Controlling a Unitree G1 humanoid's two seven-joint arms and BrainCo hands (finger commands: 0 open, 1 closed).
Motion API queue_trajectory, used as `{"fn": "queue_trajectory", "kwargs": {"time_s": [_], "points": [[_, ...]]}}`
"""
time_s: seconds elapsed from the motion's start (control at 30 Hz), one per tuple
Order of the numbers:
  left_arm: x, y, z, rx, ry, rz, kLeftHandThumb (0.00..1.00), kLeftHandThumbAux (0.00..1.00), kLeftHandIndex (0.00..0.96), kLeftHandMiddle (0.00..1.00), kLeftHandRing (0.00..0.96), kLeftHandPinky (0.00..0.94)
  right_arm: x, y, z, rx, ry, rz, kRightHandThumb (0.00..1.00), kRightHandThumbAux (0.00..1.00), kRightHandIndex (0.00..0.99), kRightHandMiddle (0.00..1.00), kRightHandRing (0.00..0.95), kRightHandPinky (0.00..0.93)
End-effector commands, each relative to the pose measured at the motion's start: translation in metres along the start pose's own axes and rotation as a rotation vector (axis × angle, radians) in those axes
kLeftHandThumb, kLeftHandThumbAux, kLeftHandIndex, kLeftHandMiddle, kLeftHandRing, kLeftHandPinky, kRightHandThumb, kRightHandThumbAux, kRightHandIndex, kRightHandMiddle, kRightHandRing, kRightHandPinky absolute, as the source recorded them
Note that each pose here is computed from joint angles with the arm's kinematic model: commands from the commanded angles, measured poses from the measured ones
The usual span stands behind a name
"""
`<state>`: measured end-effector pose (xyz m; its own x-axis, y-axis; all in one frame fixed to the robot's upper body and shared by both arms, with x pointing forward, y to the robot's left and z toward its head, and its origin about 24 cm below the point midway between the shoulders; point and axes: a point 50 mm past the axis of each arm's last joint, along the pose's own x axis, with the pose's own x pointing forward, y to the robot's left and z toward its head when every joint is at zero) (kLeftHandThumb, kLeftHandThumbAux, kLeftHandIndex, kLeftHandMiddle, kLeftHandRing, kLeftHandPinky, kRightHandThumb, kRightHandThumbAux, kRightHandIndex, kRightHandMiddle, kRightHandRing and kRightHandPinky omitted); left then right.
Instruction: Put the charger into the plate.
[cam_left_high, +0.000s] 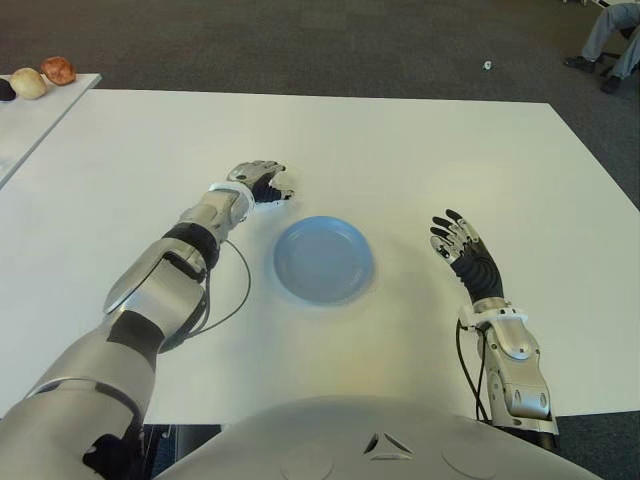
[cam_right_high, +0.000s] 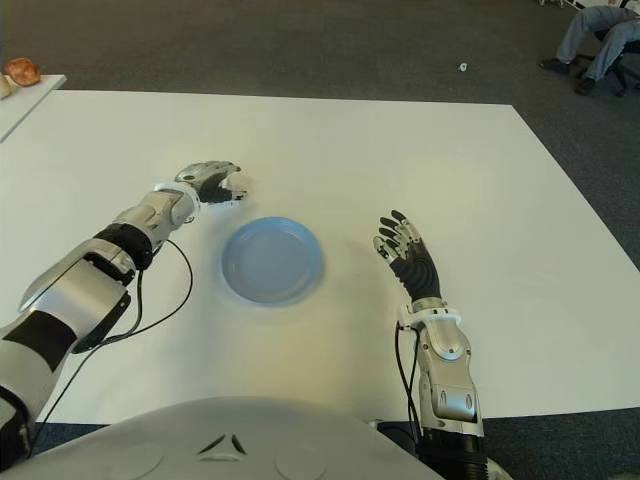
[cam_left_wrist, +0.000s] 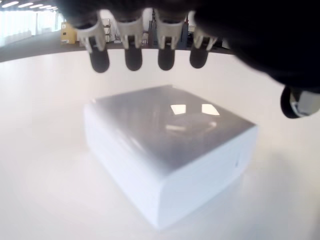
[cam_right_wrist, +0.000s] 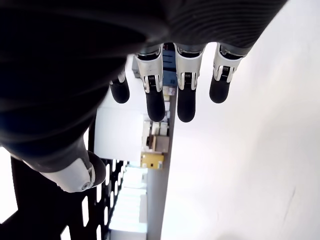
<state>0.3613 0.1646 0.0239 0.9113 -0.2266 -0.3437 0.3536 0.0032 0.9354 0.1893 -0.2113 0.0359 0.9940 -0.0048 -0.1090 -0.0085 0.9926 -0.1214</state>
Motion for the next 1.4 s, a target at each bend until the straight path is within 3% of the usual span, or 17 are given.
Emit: {"fn": "queue_trajectory", "kwargs": {"time_s": [0.03, 0.97, 1.13, 1.27, 1.4], "points": [[-0.003, 0.003, -0.004, 0.023, -0.024, -0.014, 0.170, 0.226, 0.000, 0.000, 0.000, 0.000, 0.000, -0.002, -0.003, 0.005, 0.018, 0.000, 0.000, 0.623, 0.048, 0.178, 0.149, 0.102], [-0.015, 0.025, -0.020, 0.125, -0.109, 0.046, 0.143, 0.272, 0.000, 0.000, 0.000, 0.000, 0.003, -0.005, -0.003, -0.001, 0.009, 0.014, 0.000, 0.621, 0.052, 0.193, 0.157, 0.101], [-0.018, 0.022, -0.023, 0.115, -0.113, 0.042, 0.144, 0.277, 0.000, 0.000, 0.000, 0.000, 0.003, -0.006, -0.003, -0.006, 0.007, 0.015, 0.000, 0.619, 0.049, 0.194, 0.157, 0.100], [-0.020, -0.005, -0.023, 0.075, -0.099, 0.042, 0.155, 0.286, 0.000, 0.000, 0.000, 0.000, 0.004, -0.007, -0.002, -0.009, 0.002, 0.014, 0.000, 0.621, 0.049, 0.196, 0.158, 0.100], [-0.022, -0.018, -0.023, 0.026, -0.087, 0.056, 0.182, 0.303, 0.000, 0.000, 0.000, 0.000, 0.004, -0.008, -0.001, -0.012, -0.005, 0.017, 0.000, 0.623, 0.052, 0.200, 0.159, 0.097]]}}
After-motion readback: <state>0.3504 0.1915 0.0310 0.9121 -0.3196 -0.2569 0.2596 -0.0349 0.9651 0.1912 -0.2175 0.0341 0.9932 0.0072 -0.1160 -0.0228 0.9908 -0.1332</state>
